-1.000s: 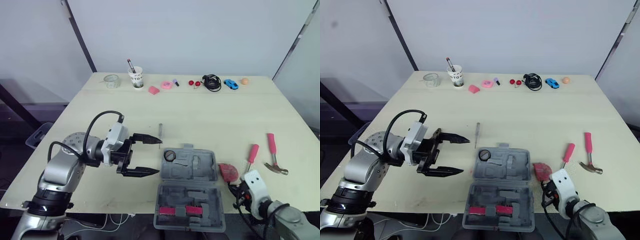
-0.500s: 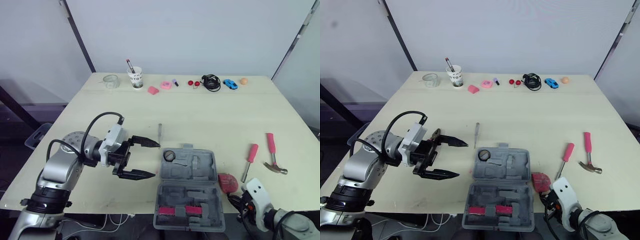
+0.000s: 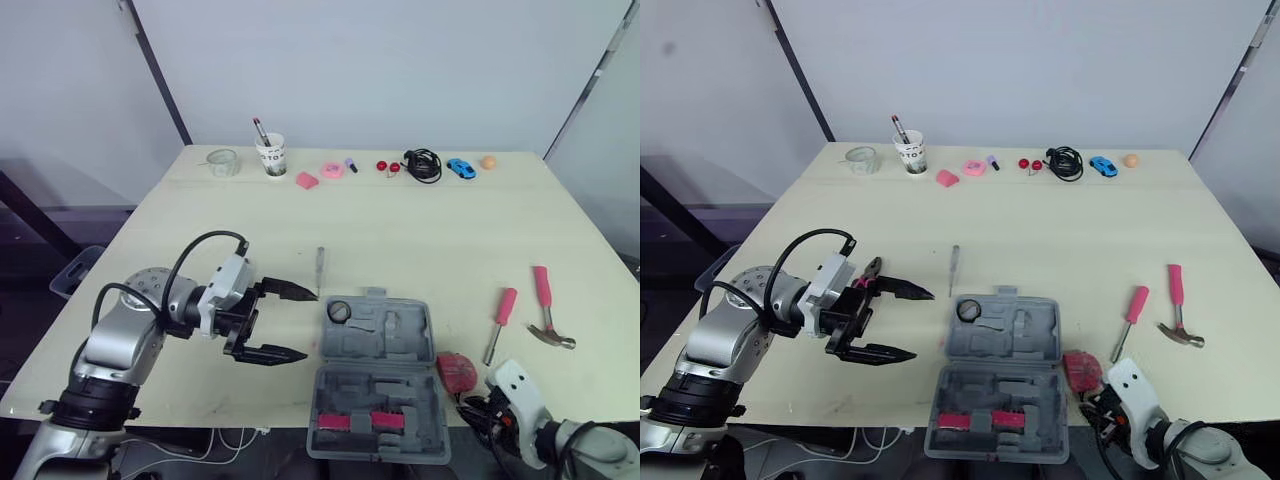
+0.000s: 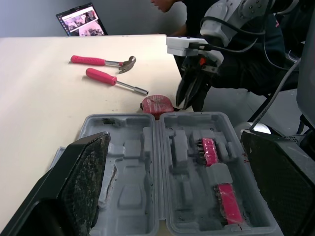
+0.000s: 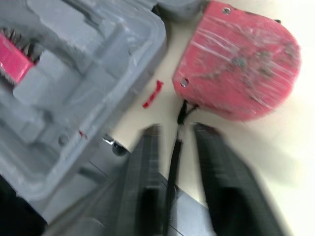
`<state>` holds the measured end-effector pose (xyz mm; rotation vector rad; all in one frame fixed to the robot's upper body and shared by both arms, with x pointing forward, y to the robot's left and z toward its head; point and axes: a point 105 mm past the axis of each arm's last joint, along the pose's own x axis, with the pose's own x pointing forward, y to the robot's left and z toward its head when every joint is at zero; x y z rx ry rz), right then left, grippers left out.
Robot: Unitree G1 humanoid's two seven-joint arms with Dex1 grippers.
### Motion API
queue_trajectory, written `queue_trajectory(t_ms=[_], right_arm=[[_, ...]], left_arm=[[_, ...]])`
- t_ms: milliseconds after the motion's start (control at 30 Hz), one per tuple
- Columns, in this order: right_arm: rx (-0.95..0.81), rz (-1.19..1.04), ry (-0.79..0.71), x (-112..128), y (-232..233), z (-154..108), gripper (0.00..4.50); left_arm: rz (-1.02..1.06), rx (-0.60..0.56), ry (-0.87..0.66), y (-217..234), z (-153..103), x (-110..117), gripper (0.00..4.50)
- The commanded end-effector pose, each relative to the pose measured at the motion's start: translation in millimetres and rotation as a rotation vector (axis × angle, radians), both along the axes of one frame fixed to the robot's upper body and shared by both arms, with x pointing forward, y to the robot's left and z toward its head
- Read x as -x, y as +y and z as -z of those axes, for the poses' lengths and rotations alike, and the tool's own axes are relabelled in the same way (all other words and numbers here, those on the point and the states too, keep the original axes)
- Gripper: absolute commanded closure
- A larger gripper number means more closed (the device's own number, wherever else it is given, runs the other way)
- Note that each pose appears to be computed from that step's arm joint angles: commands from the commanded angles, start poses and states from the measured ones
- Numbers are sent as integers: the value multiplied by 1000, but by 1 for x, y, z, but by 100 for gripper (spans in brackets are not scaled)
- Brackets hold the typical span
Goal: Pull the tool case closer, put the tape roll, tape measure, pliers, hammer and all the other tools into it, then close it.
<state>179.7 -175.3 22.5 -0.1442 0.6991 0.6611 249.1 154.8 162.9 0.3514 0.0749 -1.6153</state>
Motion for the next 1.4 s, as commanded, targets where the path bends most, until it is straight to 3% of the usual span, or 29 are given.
queue_trajectory(t_ms=[33, 133, 167, 467, 733, 1000, 1400], right_arm=[[5, -51, -50, 1, -8, -17, 170], [11, -119, -65, 4, -14, -24, 30], [9, -143, -77, 3, -15, -27, 12], [-7, -397, -289, -19, -21, -49, 12], [43, -593, -355, -52, -27, -53, 12], [83, -729, -357, -72, -27, -46, 12], [158, -848, -314, -81, -19, -32, 12]], left_arm=[[40, 0, -33, 2, -8, 6, 0], [38, 1, -35, 3, -9, 6, 0], [37, 2, -35, 3, -9, 6, 0], [27, 13, -50, 2, -9, 6, 0], [5, 23, -65, 3, -11, 8, 0], [-33, 24, -69, 8, -9, 11, 0], [-18, 32, -38, 8, -10, 20, 0]])
